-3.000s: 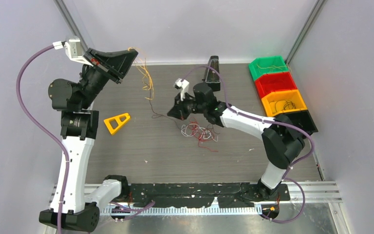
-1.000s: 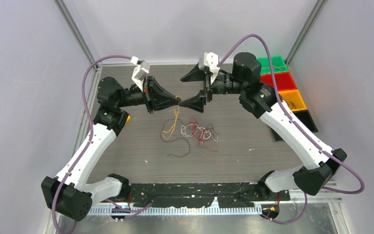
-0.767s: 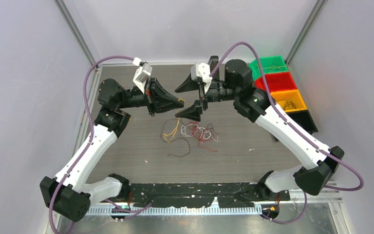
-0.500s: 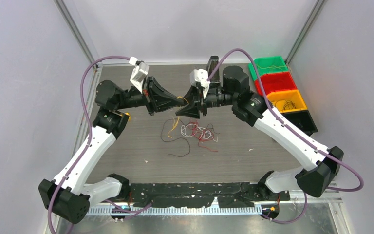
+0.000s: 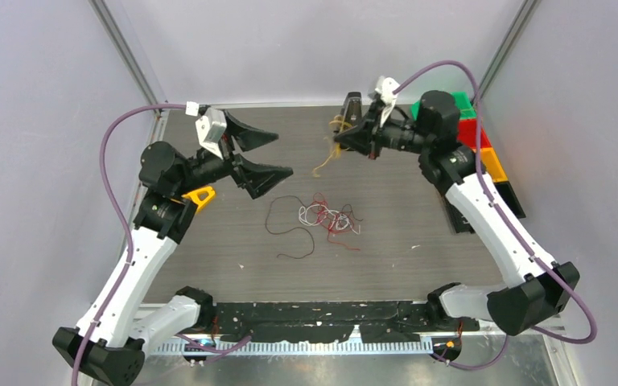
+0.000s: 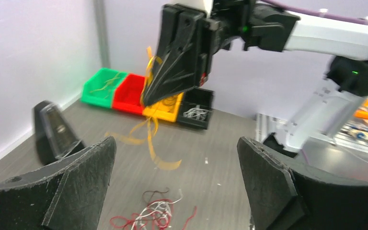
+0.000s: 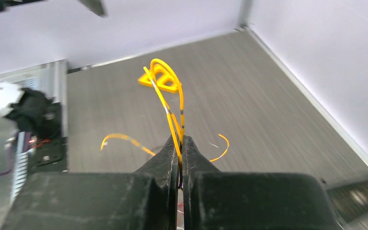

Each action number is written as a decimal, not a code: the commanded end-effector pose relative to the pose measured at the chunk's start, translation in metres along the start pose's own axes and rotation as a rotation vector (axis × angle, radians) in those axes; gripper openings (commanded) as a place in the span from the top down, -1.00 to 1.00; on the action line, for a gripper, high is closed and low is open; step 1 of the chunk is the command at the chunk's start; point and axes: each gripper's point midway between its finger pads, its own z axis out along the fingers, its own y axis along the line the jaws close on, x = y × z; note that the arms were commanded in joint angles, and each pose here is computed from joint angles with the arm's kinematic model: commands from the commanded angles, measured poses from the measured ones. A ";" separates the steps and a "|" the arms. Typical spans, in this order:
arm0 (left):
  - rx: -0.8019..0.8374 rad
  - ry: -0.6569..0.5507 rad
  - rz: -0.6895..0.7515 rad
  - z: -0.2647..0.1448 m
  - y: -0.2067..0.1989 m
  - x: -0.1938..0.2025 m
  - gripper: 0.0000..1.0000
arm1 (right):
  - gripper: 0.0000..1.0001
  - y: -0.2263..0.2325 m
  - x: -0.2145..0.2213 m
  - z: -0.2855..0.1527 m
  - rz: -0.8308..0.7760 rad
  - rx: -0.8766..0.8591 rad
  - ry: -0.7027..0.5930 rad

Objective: Untangle the cables

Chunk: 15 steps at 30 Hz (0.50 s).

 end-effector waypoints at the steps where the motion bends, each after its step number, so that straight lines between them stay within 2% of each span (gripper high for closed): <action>1: -0.226 0.020 0.059 -0.012 0.044 0.001 -0.99 | 0.89 -0.056 -0.016 -0.038 -0.053 0.203 -0.011; 5: -0.235 0.059 0.076 -0.016 0.048 0.014 -0.99 | 0.89 -0.156 0.000 -0.104 -0.115 0.508 0.058; 6: -0.234 0.063 0.073 -0.016 0.048 0.016 -0.99 | 0.89 -0.193 0.006 -0.132 -0.138 0.622 0.093; 7: -0.235 0.069 0.065 -0.016 0.049 0.020 -0.99 | 0.89 -0.212 -0.003 -0.146 -0.169 0.682 0.097; 8: -0.239 0.077 0.054 -0.016 0.051 0.024 -0.99 | 0.89 -0.246 0.015 -0.167 -0.153 0.775 0.144; 9: -0.240 0.083 0.047 -0.016 0.053 0.026 -0.99 | 0.89 -0.262 0.002 -0.178 -0.183 0.816 0.136; 10: -0.244 0.091 0.041 -0.015 0.055 0.029 -0.99 | 0.89 -0.291 0.023 -0.192 -0.156 0.859 0.177; 11: -0.248 0.095 0.041 -0.014 0.058 0.031 -0.99 | 0.89 -0.308 0.010 -0.207 -0.185 0.902 0.170; 12: -0.250 0.107 0.036 -0.014 0.059 0.034 -0.99 | 0.89 -0.334 0.035 -0.212 -0.146 0.927 0.206; 13: -0.258 0.122 0.027 -0.015 0.062 0.038 -0.99 | 0.89 -0.347 0.023 -0.222 -0.188 0.956 0.202; 14: -0.266 0.131 0.023 -0.015 0.065 0.041 -0.99 | 0.89 -0.369 0.049 -0.225 -0.160 0.970 0.234; 15: -0.275 0.141 0.019 -0.015 0.067 0.043 -0.99 | 0.89 -0.381 0.039 -0.233 -0.211 0.999 0.229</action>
